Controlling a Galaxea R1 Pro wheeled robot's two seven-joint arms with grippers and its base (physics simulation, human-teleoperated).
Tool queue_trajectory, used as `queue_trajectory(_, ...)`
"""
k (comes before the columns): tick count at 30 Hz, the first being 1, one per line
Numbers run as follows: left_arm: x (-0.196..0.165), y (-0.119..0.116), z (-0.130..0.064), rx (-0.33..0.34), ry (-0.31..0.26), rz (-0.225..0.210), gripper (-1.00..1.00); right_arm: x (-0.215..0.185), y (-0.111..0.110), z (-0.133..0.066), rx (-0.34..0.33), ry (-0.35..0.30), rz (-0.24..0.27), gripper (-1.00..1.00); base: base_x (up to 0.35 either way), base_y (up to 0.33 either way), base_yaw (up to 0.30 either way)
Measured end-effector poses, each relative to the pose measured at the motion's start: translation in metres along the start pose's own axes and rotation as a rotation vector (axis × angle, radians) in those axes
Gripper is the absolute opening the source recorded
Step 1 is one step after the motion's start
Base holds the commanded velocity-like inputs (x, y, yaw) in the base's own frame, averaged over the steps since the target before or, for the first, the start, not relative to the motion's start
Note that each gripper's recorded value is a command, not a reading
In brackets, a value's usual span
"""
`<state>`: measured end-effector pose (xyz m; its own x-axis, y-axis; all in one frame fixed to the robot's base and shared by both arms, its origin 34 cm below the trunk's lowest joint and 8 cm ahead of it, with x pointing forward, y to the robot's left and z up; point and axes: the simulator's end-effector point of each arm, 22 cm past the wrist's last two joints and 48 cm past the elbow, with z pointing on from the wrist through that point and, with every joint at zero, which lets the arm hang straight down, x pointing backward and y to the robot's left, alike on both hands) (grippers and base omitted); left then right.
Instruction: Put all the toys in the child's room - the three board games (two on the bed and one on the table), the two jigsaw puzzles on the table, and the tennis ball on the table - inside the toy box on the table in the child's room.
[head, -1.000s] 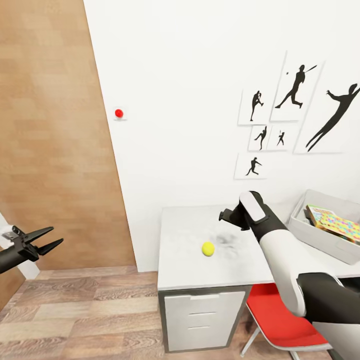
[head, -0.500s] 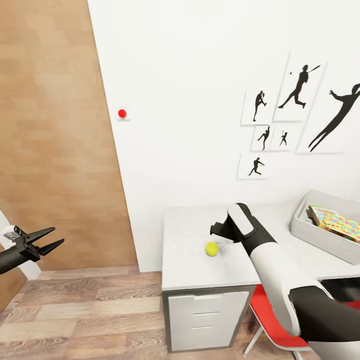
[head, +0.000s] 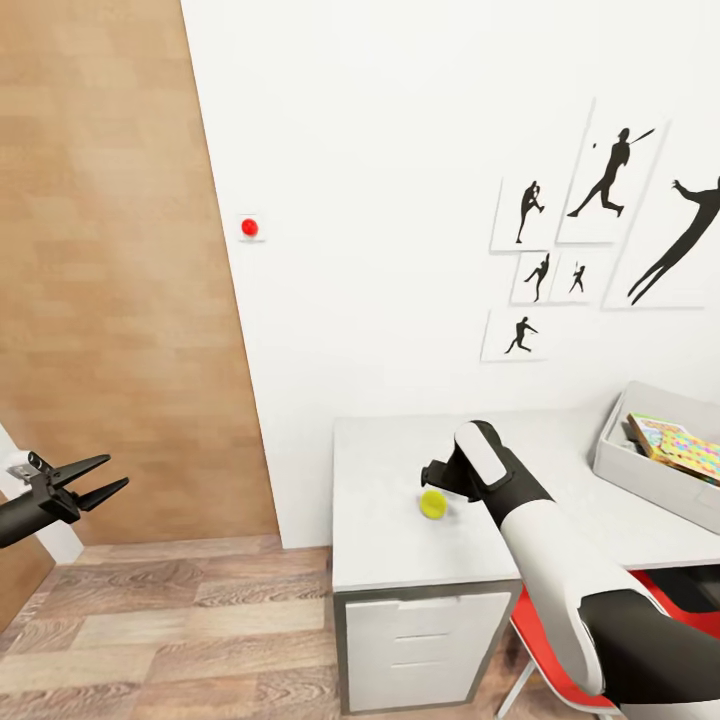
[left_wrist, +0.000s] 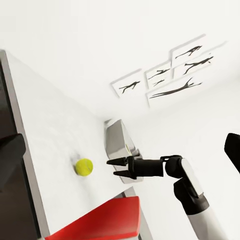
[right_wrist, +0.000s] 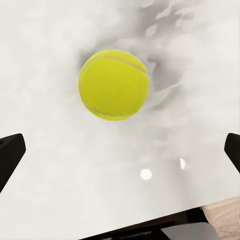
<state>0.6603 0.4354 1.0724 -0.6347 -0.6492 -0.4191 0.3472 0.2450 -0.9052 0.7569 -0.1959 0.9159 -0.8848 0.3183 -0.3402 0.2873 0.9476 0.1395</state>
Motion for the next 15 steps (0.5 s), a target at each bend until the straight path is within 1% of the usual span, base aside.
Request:
queue_trajectory(4, 0.0, 0.0, 0.0, 0.0, 0.001, 0.0, 1.0, -0.001, -0.001, 0.001, 0.003, -0.003, 0.004, 1.0, 0.005, 0.004, 0.0)
queue_trajectory(10, 0.0, 0.0, 0.0, 0.0, 0.001, -0.001, 1.0, 0.005, -0.006, 0.008, 0.019, 0.012, 0.014, 1.0, 0.001, 0.001, 0.0)
queue_trajectory(12, 0.0, 0.0, 0.0, 0.0, 0.001, -0.001, 1.0, 0.009, -0.009, 0.012, 0.028, 0.02, 0.022, 1.0, 0.0, 0.0, 0.0)
queue_trajectory(14, 0.0, 0.0, 0.001, 0.001, 0.0, -0.001, 1.0, 0.02, -0.016, 0.021, 0.048, 0.049, 0.03, 1.0, 0.0, 0.0, 0.0)
queue_trajectory(15, 0.0, 0.0, 0.001, 0.002, 0.0, -0.001, 1.0, 0.022, -0.017, 0.023, 0.051, 0.054, 0.031, 1.0, 0.0, 0.0, 0.0)
